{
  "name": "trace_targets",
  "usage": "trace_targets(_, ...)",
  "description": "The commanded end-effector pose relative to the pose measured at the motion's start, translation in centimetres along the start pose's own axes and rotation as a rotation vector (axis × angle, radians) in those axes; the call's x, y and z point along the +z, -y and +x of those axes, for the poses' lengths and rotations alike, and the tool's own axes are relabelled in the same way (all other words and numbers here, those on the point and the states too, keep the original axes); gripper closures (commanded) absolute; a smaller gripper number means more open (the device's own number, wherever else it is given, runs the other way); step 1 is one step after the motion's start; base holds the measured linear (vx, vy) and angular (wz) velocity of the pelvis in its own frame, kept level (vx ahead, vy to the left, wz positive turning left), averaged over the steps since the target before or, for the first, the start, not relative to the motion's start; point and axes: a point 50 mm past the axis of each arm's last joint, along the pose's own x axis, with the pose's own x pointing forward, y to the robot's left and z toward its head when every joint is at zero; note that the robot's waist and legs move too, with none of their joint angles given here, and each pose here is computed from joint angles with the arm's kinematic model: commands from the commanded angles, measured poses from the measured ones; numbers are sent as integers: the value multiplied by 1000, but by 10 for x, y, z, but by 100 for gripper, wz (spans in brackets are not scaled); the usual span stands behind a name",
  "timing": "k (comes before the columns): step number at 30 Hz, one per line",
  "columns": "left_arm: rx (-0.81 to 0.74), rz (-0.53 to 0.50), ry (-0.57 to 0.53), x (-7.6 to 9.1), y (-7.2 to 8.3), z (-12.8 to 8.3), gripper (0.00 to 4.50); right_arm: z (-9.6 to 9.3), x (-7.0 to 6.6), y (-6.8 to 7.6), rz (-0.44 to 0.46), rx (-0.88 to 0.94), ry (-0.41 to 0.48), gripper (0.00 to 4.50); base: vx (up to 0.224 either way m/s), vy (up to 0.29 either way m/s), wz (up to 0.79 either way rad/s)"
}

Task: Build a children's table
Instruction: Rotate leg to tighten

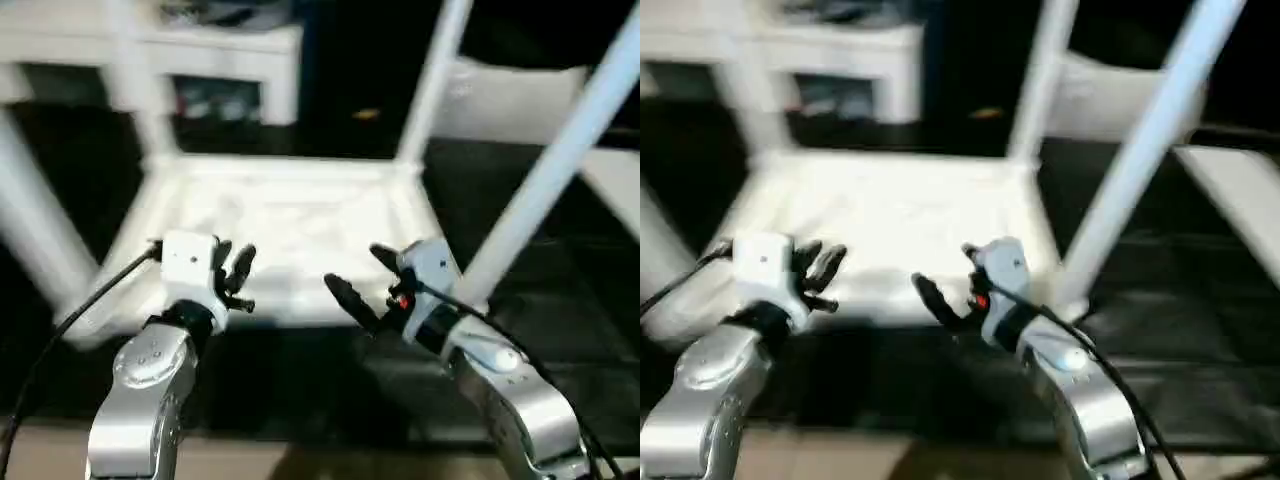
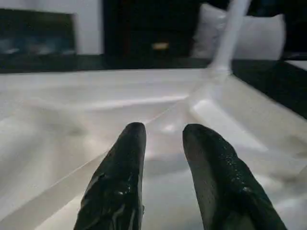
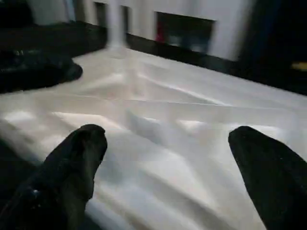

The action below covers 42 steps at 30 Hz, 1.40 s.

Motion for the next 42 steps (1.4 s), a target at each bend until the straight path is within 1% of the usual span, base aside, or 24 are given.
trace_targets(1, 7, 5, -27, -6, 0, -6, 276, -2, -2, 4, 0, -10, -9, 0, 0, 0, 0)
trace_targets(2, -5, -21, -34, -9, -1, -14, 266, -3, -1, 4, 0, -7, -11, 0, 117, -26, 4)
trace_targets(5, -88, -85, 5, -5, 4, -24, 253, -6, -3, 4, 0, -8, -32, 0, 39, -15, 7)
trace_targets(7, -187, -111, -13, -7, 8, -31, 240, -9, -3, 4, 13, -22, -31, 0, 26, -13, 15)
trace_targets(8, -248, -123, -25, -7, 10, -35, 218, -10, -3, 5, 17, -27, -30, 0, 0, 0, 0)
trace_targets(9, -319, -120, -34, -7, 12, -40, 214, -12, -3, 5, 19, -29, -30, 0, 0, 0, 0)
trace_targets(10, -342, -111, -48, -8, 11, -41, 208, -12, -4, 6, 18, -36, -35, 0, -88, 15, 7)
trace_targets(13, -475, -42, -141, -14, 7, -46, 182, -14, -9, 13, 13, -96, -71, 0, -97, -3, 1)
trace_targets(17, -554, 17, -245, -20, 0, -52, 150, -13, -9, 23, 5, -164, -79, 0, -66, -35, 2)
trace_targets(18, -573, 58, -329, -25, -8, -53, 139, -11, -7, 30, 22, -203, -69, 0, -57, -40, 3)
trace_targets(19, -580, 73, -373, -27, -12, -55, 139, -10, -6, 34, 35, -222, -66, 0, 0, 0, 0)
trace_targets(20, -593, 66, -451, -31, -18, -58, 130, -11, -4, 43, 67, -261, -67, 0, 0, 0, 0)
trace_targets(21, -593, 66, -451, -31, -18, -58, 123, -11, -4, 43, 67, -261, -67, 0, 0, 0, 0)
trace_targets(24, -616, 56, -530, -34, -23, -64, 96, -17, -3, 59, 70, -334, -76, 0, 0, 0, 0)
trace_targets(25, -617, 57, -534, -34, -23, -64, 90, -18, -3, 61, 69, -340, -76, 0, 0, 0, 0)
trace_targets(27, -563, 80, -594, -41, -30, -64, 81, -29, -3, 86, 42, -449, -83, 0, 0, 0, 0)
trace_targets(28, -555, 84, -593, -42, -31, -63, 70, -30, -3, 88, 40, -460, -83, 0, 0, 0, 0)
trace_targets(29, -486, 112, -585, -45, -36, -56, 70, -39, -2, 107, 26, -551, -79, 0, 0, 0, 0)
trace_targets(31, -420, 125, -577, -50, -38, -48, 48, -52, 1, 129, -1, -651, -85, 0, 0, 0, 0)
trace_targets(33, -379, 139, -578, -53, -39, -43, 31, -62, 4, 143, -29, -711, -91, 0, 0, 0, 0)
trace_targets(34, -374, 143, -576, -53, -39, -42, 21, -63, 5, 144, -31, -714, -91, 0, 0, 0, 0)
trace_targets(36, -312, 193, -533, -54, -41, -28, 5, -73, 11, 158, -50, -751, -91, 0, 0, 0, 0)
trace_targets(38, -301, 202, -517, -53, -41, -25, 5, -75, 12, 161, -53, -759, -90, 0, 0, 0, 0)
trace_targets(42, -238, 233, -382, -42, -39, -5, 5, -82, 16, 177, -87, -796, -90, 0, 0, 0, 0)
